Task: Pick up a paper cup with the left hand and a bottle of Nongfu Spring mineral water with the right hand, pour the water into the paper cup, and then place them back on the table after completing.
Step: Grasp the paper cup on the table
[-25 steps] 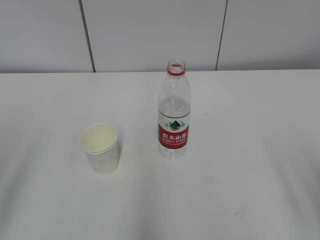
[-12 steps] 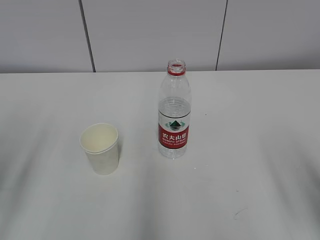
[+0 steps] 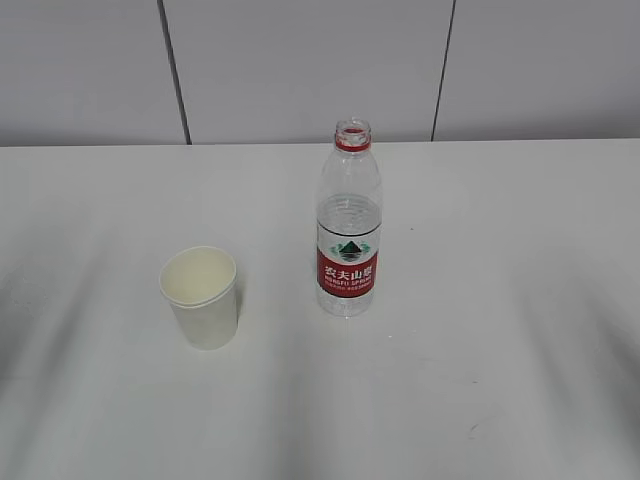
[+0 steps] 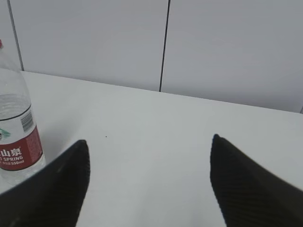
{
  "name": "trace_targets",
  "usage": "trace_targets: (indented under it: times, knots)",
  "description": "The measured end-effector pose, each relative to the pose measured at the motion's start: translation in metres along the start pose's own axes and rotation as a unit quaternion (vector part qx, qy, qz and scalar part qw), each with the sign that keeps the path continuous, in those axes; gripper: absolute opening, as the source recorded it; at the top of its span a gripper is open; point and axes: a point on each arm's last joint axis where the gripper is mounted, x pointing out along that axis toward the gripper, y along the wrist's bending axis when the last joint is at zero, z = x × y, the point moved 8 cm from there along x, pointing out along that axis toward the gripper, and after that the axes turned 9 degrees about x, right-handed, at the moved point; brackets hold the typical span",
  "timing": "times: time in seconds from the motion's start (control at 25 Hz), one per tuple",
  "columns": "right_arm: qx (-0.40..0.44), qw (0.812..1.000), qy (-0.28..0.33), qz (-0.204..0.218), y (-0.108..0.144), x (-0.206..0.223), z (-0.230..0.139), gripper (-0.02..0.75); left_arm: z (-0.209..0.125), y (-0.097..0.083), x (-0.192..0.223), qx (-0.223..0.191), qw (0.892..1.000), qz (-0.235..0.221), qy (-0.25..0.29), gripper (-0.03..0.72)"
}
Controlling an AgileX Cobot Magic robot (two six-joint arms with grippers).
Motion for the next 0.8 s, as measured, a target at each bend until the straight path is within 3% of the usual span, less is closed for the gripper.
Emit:
trace_targets:
  times: [0.48, 0.8]
  knots:
    - [-0.013, 0.998, 0.017, 0.061, 0.019, 0.035, -0.019, 0.587, -0.029, -0.011, 0.031, -0.029, 0.999, -0.021, 0.032, 0.551]
    - [0.01, 0.992, 0.058, 0.111, 0.035, 0.061, -0.043, 0.587, -0.039, -0.032, 0.042, 0.005, 0.997, -0.077, 0.027, 0.551]
